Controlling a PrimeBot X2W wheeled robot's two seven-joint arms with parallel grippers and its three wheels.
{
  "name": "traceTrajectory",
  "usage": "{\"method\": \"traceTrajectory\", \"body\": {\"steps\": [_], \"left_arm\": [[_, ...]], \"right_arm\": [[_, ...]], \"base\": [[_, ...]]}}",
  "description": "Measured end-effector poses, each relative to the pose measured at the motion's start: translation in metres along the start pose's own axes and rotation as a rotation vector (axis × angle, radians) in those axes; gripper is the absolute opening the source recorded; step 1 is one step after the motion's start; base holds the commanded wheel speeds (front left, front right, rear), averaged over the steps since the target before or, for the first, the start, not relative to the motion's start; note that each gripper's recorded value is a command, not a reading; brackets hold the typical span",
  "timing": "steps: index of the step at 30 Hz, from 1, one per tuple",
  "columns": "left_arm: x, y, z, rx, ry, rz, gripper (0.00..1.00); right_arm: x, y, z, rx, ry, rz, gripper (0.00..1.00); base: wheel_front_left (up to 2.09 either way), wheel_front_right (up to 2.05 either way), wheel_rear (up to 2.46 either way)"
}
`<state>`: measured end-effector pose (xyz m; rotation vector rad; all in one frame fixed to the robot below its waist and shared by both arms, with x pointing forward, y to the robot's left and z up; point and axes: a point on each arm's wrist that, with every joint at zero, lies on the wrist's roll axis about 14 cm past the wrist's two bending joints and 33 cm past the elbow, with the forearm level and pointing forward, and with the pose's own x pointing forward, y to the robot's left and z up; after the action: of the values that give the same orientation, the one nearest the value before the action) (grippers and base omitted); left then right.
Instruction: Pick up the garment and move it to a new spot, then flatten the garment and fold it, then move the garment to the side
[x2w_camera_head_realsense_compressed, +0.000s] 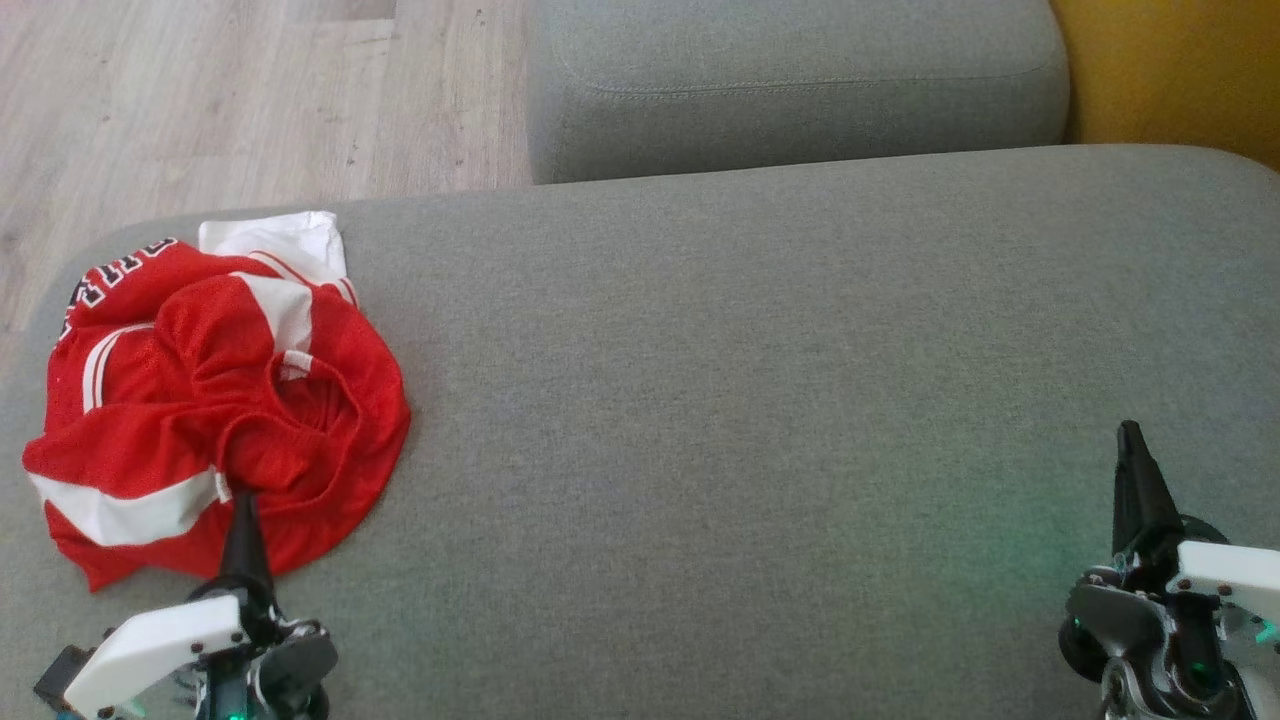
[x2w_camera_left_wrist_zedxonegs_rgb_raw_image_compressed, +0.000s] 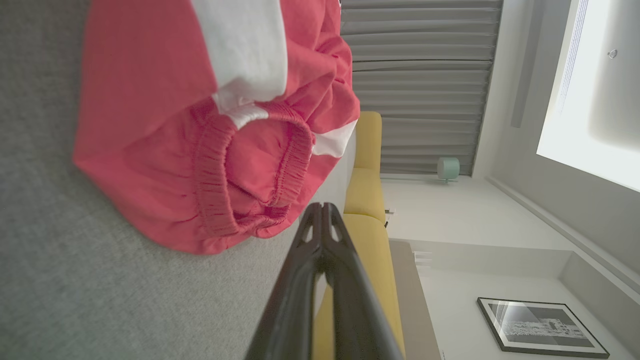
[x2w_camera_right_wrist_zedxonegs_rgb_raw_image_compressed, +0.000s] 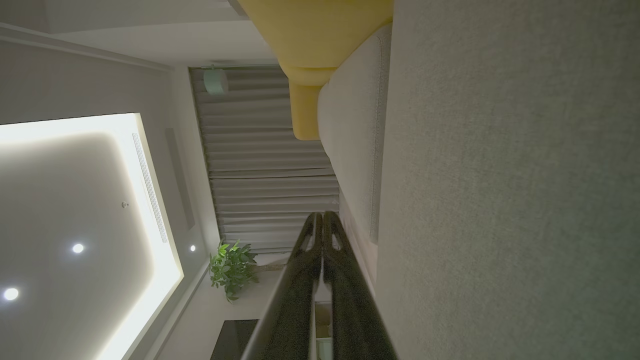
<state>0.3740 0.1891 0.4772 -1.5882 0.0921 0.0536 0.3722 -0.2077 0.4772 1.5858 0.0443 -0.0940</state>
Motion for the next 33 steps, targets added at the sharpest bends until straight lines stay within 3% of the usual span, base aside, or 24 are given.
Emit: {"method": "traceTrajectory", "body": {"steps": [8, 9, 16, 25, 33], "left_arm": [[0.000, 0.000, 0.000, 0.006, 0.001, 0.001, 0.00], [0.000, 0.000, 0.000, 0.008, 0.001, 0.001, 1.00], [-0.021, 0.046, -0.002, -0.005, -0.001, 0.137, 1.00], [-0.018, 0.043, -0.008, 0.061, 0.010, 0.130, 1.00], [-0.016, 0.037, -0.009, 0.173, 0.014, 0.115, 1.00]], "right_arm": [[0.000, 0.000, 0.000, 0.000, -0.001, 0.000, 0.00], [0.000, 0.000, 0.000, 0.000, -0.001, 0.000, 1.00], [-0.021, -0.046, -0.002, 0.015, -0.004, -0.136, 1.00], [-0.020, -0.046, -0.008, -0.032, 0.006, -0.137, 1.00], [-0.019, -0.045, -0.013, -0.151, 0.024, -0.137, 1.00]], "base": [[0.00, 0.00, 0.00], [0.00, 0.00, 0.00], [0.00, 0.00, 0.00], [0.00, 0.00, 0.00], [0.00, 0.00, 0.00]]}}
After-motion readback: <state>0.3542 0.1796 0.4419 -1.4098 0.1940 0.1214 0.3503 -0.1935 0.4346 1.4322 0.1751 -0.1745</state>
